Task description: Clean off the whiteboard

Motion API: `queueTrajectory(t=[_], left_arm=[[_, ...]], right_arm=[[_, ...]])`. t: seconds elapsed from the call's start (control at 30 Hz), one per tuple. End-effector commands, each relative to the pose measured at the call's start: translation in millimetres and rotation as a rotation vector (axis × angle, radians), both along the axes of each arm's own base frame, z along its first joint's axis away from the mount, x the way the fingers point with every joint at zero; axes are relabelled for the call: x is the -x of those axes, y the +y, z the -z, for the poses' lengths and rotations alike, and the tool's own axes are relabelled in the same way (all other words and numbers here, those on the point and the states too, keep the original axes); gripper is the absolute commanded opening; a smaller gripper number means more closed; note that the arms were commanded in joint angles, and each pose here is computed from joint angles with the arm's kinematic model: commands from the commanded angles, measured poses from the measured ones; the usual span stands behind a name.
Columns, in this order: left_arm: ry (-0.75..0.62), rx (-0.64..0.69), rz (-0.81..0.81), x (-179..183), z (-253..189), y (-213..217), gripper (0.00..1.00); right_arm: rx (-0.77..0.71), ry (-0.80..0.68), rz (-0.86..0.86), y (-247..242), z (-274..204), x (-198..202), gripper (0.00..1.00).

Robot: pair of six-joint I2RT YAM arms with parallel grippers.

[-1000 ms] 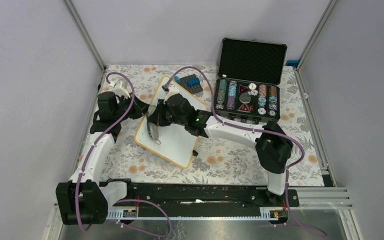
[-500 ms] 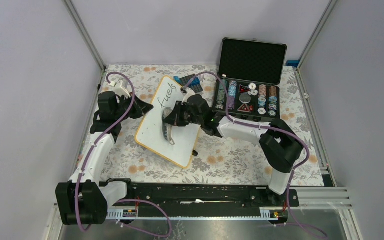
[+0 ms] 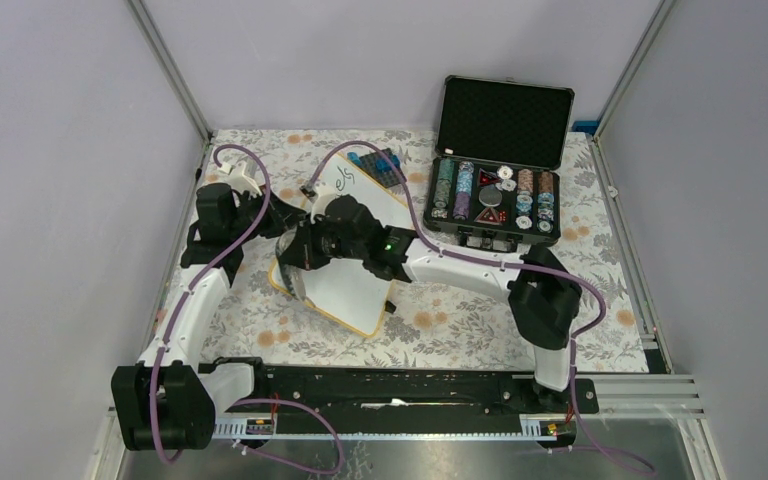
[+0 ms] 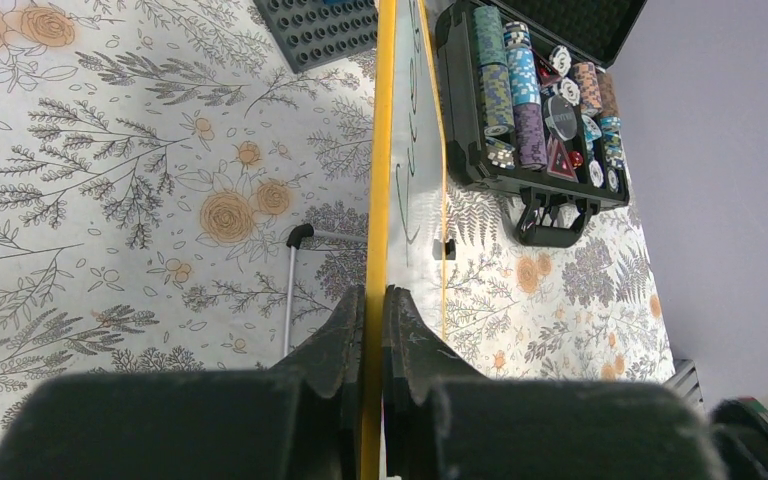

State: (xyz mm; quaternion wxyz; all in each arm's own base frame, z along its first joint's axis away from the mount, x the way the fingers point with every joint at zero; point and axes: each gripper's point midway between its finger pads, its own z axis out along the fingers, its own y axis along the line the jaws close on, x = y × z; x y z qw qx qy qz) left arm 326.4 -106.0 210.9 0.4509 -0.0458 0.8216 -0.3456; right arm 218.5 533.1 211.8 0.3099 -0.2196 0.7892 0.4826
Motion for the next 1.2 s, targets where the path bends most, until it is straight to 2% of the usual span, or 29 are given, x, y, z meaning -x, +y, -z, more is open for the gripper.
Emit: queueTrajectory(t=[0.0, 0.13, 0.27, 0.43, 0.7, 1.03, 1.17], left_arm=[[-0.086, 0.021, 0.089, 8, -24, -19, 0.00], [-0.086, 0.023, 0.091, 9, -25, -20, 0.00], [-0.086, 0.024, 0.092, 9, -25, -20, 0.00], [-0.083, 0.020, 0.086, 8, -23, -19, 0.00], [-0.081, 0.018, 0.083, 7, -22, -19, 0.00], [-0.075, 0.018, 0.083, 7, -21, -19, 0.00], [-0.077, 0.017, 0.082, 7, -21, -19, 0.00]], right_arm=[[0.044, 0.121, 0.014, -27, 55, -5, 0.00], [0.093, 0.197, 0.158, -82, 95, -42, 0.00], [0.144, 0.200, 0.184, -98, 109, -48, 0.00], [0.167, 0.067, 0.111, -68, 75, -36, 0.00], [0.084, -0.050, -0.160, 11, 21, 46, 0.00], [0.072, -0.051, -0.275, 18, 26, 72, 0.00], [0.128, -0.048, -0.240, 5, 49, 69, 0.00]])
